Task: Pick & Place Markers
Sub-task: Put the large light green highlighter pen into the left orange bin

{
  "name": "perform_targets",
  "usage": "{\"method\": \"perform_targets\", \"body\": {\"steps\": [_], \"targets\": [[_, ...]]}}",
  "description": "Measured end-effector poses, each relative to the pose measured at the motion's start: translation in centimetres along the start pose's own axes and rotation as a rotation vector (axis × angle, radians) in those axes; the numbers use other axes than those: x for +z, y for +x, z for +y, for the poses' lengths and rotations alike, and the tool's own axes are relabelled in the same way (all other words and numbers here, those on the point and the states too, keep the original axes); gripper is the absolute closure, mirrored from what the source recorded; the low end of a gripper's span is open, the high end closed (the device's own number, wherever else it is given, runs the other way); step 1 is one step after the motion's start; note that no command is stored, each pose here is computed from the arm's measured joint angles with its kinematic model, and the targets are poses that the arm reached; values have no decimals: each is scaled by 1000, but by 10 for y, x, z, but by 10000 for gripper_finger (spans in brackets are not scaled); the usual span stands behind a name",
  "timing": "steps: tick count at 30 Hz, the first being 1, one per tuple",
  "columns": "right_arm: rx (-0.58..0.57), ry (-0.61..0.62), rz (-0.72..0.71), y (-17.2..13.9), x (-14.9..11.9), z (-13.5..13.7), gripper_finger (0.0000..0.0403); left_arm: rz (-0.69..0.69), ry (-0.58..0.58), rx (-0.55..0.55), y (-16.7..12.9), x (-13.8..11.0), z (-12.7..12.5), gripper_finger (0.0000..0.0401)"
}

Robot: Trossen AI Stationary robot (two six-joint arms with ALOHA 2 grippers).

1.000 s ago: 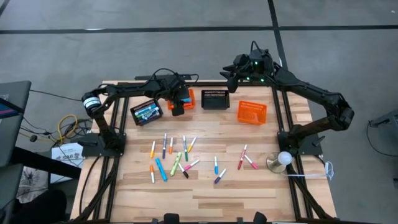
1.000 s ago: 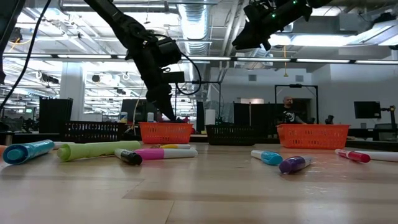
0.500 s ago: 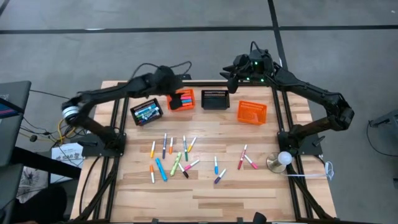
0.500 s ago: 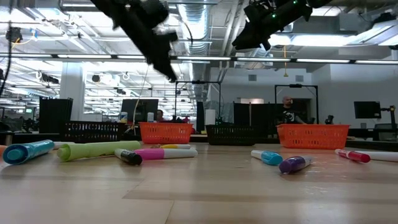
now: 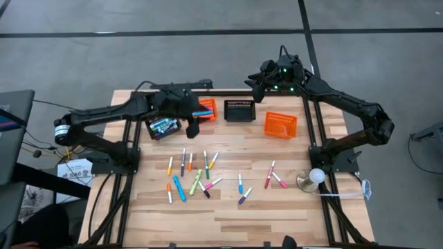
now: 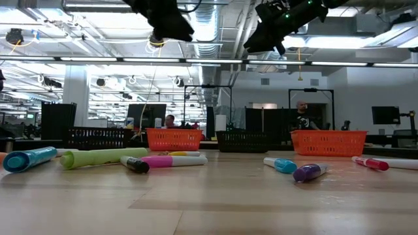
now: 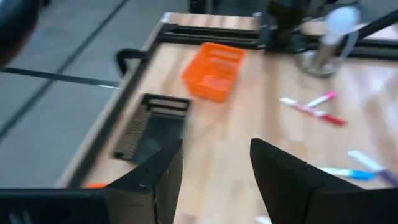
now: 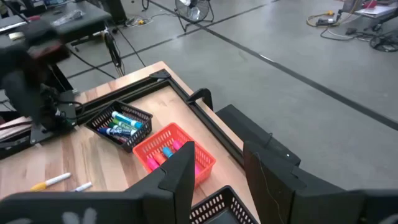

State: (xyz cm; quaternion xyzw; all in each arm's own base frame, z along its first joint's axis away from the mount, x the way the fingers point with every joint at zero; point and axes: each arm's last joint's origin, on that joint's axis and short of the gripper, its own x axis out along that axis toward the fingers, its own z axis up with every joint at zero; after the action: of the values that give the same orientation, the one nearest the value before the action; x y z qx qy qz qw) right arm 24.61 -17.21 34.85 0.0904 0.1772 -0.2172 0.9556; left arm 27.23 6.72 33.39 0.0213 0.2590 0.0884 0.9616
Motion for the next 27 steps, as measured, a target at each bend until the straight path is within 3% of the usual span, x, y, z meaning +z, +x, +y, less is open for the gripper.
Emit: {"method": "perform_targets", "body": {"steps": [11,20,27], "targets": [[-3,-1,-8,0,1,0,278,154,-212,-27,25,-14,-56,224],[-3,-62,-6,0,1,0,278,289,-582,6,54,-33,-81,227],[-3,-60,1,0,0,0,278,366,-642,-34,58,-43,-114,227]]}}
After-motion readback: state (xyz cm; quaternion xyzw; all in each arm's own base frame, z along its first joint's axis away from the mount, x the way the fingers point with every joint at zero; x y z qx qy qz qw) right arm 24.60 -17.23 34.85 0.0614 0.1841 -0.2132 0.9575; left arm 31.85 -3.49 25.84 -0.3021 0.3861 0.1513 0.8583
